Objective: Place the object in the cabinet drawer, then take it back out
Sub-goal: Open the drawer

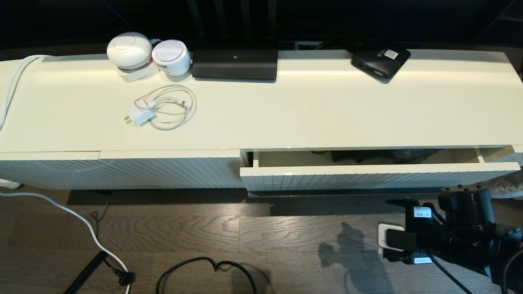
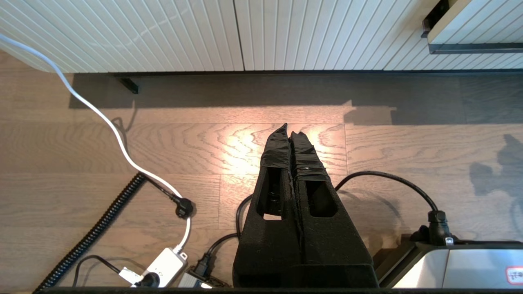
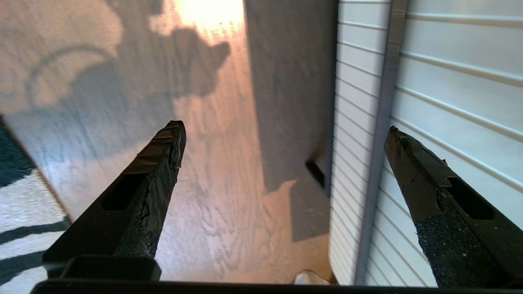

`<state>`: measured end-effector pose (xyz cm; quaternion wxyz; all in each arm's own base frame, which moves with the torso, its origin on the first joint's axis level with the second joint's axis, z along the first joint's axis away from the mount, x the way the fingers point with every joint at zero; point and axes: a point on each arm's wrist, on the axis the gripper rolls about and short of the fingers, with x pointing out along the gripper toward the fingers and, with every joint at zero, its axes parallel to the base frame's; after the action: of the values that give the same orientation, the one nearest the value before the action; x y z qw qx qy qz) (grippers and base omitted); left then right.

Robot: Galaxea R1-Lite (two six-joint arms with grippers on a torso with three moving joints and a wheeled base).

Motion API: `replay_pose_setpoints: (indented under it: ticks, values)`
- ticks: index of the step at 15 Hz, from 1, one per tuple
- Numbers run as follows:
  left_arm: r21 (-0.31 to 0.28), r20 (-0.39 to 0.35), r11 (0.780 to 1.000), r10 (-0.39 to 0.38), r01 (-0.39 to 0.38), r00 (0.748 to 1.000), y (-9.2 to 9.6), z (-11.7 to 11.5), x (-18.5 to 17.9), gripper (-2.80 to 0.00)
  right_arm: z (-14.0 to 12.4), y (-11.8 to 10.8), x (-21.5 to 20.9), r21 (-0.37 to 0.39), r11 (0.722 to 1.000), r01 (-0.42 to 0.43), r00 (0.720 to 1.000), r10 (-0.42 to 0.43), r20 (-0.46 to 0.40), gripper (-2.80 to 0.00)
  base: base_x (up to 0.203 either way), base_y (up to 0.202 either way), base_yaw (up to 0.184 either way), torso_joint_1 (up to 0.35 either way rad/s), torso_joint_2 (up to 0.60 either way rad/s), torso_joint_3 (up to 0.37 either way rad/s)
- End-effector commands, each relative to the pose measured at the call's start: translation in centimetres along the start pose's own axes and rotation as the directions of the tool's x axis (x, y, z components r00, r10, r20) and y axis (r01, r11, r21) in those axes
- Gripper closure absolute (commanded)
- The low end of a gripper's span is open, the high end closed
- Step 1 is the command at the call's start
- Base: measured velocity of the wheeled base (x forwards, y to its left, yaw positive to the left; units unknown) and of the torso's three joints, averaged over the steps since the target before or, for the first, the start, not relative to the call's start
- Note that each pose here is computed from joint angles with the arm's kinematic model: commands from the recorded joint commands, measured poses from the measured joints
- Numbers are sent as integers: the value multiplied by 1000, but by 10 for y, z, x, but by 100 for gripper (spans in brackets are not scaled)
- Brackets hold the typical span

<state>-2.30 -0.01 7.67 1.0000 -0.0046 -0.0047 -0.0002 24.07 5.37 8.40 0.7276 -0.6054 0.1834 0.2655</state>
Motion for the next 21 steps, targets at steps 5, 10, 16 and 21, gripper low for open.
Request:
replay_pose_setpoints:
  ticks: [5, 10, 16, 21]
  values:
    - [0, 2, 1000, 0, 0, 1000, 0, 0, 0, 0, 2, -22, -62, 6, 982, 191, 981, -191, 37, -280, 0, 0, 0, 0, 0, 0]
    - [0, 2, 1000, 0, 0, 1000, 0, 0, 0, 0, -4, -33, -87, 27, 956, 291, 956, -292, 25, 0, 0, 0, 0, 0, 0, 0]
    - [0, 1, 1000, 0, 0, 1000, 0, 0, 0, 0, 0, -44, -115, 36, 907, 420, 905, -421, 56, 0, 0, 0, 0, 0, 0, 0]
    - [0, 1, 1000, 0, 0, 1000, 0, 0, 0, 0, 3, -54, -117, 37, 896, 442, 893, -444, 68, 0, 0, 0, 0, 0, 0, 0]
